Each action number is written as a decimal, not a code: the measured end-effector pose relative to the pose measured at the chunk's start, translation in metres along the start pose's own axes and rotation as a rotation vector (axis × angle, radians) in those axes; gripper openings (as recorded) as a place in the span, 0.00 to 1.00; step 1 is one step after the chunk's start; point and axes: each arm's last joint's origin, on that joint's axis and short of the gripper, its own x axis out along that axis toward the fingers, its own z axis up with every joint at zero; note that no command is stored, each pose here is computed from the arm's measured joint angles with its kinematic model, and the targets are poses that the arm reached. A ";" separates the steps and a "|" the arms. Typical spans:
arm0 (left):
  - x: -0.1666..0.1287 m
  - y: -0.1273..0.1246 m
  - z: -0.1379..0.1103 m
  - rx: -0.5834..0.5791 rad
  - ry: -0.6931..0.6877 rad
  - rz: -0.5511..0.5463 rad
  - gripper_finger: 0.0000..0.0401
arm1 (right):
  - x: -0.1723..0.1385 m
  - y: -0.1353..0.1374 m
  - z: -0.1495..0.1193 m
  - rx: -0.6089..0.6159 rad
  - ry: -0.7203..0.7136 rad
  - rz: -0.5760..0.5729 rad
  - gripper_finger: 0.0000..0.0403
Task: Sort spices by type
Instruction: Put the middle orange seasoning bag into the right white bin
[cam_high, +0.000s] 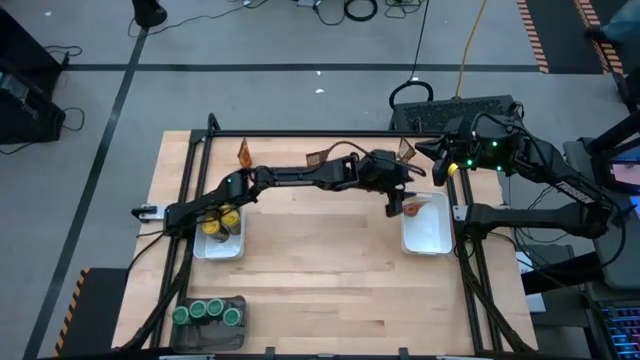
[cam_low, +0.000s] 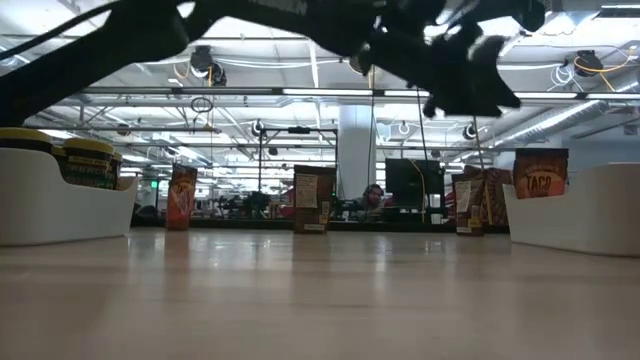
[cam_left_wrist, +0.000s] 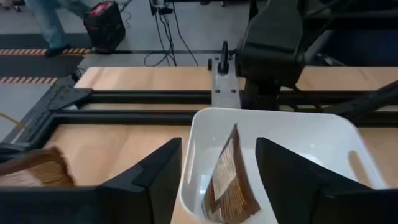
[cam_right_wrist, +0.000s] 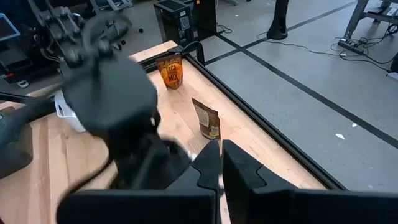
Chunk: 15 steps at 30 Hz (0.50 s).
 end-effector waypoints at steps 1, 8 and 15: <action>-0.004 0.001 0.004 -0.001 0.004 0.002 0.53 | 0.000 0.000 0.000 0.000 0.000 0.000 0.00; -0.038 0.020 0.017 0.043 0.145 0.017 0.54 | 0.000 0.000 0.000 -0.007 -0.001 0.000 0.00; -0.084 0.053 0.023 0.028 0.348 0.053 0.54 | -0.004 0.000 0.000 -0.010 -0.012 0.002 0.00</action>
